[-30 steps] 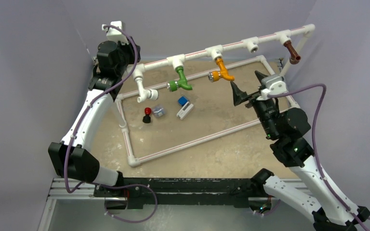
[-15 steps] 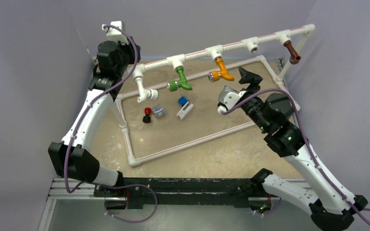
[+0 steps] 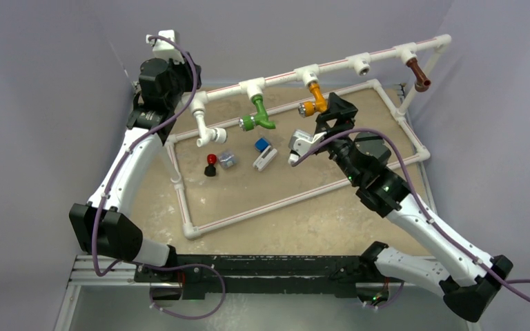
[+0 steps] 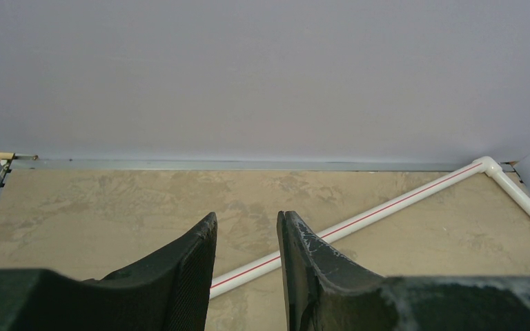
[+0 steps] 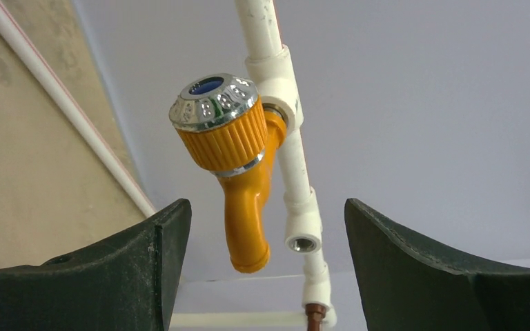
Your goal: Install the water faucets
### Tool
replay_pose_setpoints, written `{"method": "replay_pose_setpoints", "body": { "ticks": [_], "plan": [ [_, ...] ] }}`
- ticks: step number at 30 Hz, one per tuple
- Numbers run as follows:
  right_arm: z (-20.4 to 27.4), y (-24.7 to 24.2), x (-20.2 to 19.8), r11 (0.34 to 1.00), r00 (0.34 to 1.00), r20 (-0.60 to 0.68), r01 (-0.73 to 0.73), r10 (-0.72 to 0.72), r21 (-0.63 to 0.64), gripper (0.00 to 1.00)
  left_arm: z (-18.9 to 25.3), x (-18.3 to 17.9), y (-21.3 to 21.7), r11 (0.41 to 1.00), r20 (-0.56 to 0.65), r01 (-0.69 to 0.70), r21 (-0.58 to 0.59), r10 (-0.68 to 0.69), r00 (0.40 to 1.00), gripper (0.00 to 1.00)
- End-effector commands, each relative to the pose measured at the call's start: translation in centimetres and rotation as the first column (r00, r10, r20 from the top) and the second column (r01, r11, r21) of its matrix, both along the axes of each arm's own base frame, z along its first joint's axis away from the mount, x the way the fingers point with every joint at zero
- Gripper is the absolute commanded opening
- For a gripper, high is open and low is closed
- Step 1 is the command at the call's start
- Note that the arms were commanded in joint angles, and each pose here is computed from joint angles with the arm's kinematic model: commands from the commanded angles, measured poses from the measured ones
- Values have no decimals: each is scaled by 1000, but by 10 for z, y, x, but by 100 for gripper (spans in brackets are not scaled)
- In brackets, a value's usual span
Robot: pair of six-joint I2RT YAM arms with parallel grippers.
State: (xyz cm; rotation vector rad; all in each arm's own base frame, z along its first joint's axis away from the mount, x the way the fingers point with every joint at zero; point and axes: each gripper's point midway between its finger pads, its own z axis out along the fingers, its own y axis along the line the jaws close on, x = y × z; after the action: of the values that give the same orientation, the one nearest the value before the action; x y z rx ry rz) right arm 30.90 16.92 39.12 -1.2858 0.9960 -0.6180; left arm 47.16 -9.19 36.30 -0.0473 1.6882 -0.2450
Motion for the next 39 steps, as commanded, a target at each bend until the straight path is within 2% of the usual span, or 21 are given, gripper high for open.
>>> {"method": "replay_pose_setpoints", "body": {
  "ticks": [1, 5, 9, 17, 21, 25, 28, 32, 34, 39],
  "plan": [
    [34, -7, 10, 995, 973, 214, 95, -88, -23, 82, -140, -14, 0, 996, -395, 32, 79, 2, 919, 37],
    [36, 3, 18, 996, 965, 247, 92, -84, -22, 79, -139, -14, 1, 996, -394, 29, 80, 5, 919, 37],
    [38, 9, 26, 995, 960, 263, 98, -93, -6, 70, -139, -14, 2, 996, -395, 30, 79, 4, 918, 37],
    [24, 14, 33, 992, 968, 225, 100, -114, 72, 33, -141, -13, 3, 997, -403, 31, 72, 1, 915, 37],
    [13, 13, 33, 980, 976, 181, 92, -124, 178, 0, -141, -14, 3, 997, -402, 30, 70, 1, 915, 37],
    [4, 23, 25, 932, 992, 106, 23, -65, 363, 0, -142, -13, 2, 997, -405, 32, 68, -1, 914, 37],
    [1, 34, 16, 844, 998, 53, -45, 19, 535, 0, -142, -13, 2, 997, -406, 33, 67, -3, 914, 37],
    [2, 45, 5, 676, 992, 6, -93, 129, 731, 0, -142, -13, 2, 997, -406, 34, 67, -4, 914, 37],
    [4, 50, 1, 546, 981, -29, -83, 194, 833, 0, -142, -13, 2, 997, -405, 32, 68, -1, 914, 37],
    [17, 60, -11, 256, 939, -23, -71, 343, 964, 0, -141, -13, 2, 997, -403, 31, 66, -2, 915, 37]
  ]
}}
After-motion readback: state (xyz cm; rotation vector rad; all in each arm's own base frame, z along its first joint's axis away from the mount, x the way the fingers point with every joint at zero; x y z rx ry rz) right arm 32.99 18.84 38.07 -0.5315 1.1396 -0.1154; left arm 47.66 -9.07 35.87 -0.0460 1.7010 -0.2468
